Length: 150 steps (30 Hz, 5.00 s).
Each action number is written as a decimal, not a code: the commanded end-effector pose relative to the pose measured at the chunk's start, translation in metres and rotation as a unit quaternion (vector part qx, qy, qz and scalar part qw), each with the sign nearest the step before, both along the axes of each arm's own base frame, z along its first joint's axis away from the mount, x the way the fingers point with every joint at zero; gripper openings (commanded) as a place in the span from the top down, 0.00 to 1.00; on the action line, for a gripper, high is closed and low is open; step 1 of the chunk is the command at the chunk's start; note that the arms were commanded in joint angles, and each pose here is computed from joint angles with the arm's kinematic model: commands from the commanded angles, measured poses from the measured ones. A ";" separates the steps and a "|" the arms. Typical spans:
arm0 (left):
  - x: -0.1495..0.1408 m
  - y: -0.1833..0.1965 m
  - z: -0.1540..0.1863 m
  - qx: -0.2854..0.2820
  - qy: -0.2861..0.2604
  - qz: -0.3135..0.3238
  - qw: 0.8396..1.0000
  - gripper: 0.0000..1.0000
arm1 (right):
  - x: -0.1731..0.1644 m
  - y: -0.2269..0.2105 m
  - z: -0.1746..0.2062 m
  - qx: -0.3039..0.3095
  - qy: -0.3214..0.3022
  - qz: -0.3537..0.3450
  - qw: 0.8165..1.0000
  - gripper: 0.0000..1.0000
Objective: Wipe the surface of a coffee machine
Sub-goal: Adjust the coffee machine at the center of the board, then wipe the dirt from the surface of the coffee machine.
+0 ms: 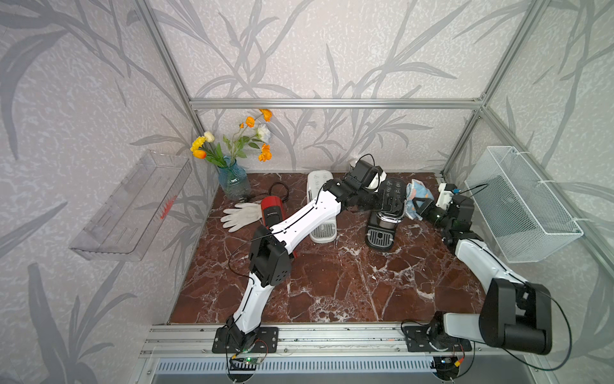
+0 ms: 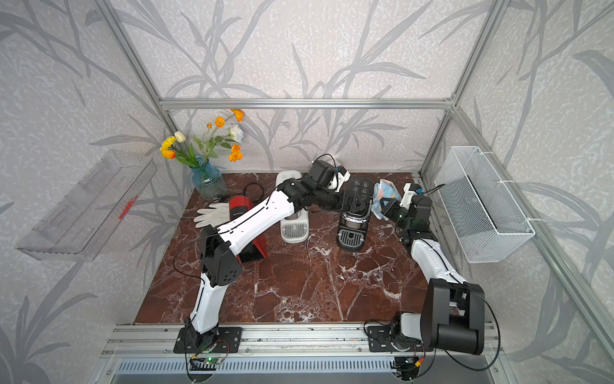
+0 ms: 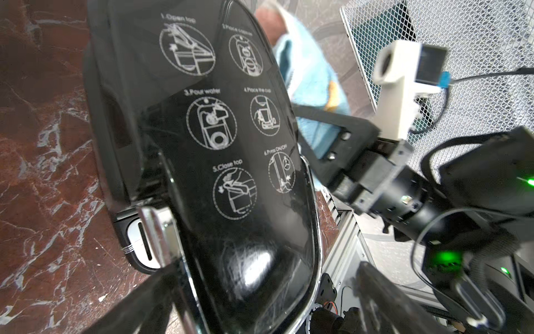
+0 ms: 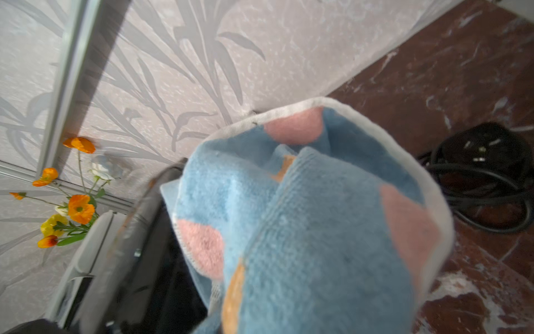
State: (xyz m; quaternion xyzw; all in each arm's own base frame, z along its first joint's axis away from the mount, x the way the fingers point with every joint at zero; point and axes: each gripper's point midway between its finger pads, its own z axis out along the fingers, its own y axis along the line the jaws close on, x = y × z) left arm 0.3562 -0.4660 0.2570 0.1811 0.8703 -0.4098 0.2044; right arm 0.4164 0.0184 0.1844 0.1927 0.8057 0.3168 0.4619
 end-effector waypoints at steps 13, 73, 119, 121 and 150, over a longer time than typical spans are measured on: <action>-0.007 -0.012 0.009 -0.029 -0.010 -0.026 0.999 0.05 | -0.010 0.046 -0.110 -0.055 0.145 0.093 0.984 0.96; -0.018 0.007 -0.002 -0.020 -0.018 -0.007 1.000 0.05 | -0.055 0.134 -0.017 0.147 -0.153 0.135 0.968 0.96; -0.018 0.031 -0.016 -0.002 -0.018 0.017 1.000 0.05 | -0.069 0.040 -0.024 0.088 -0.180 -0.047 0.979 0.97; -0.018 0.031 -0.017 -0.002 -0.017 0.017 1.000 0.05 | -0.072 0.035 -0.019 0.093 -0.188 -0.051 0.976 0.97; -0.021 0.031 -0.022 -0.006 -0.010 0.018 1.000 0.05 | -0.109 0.000 0.010 0.044 -0.165 -0.096 0.981 0.96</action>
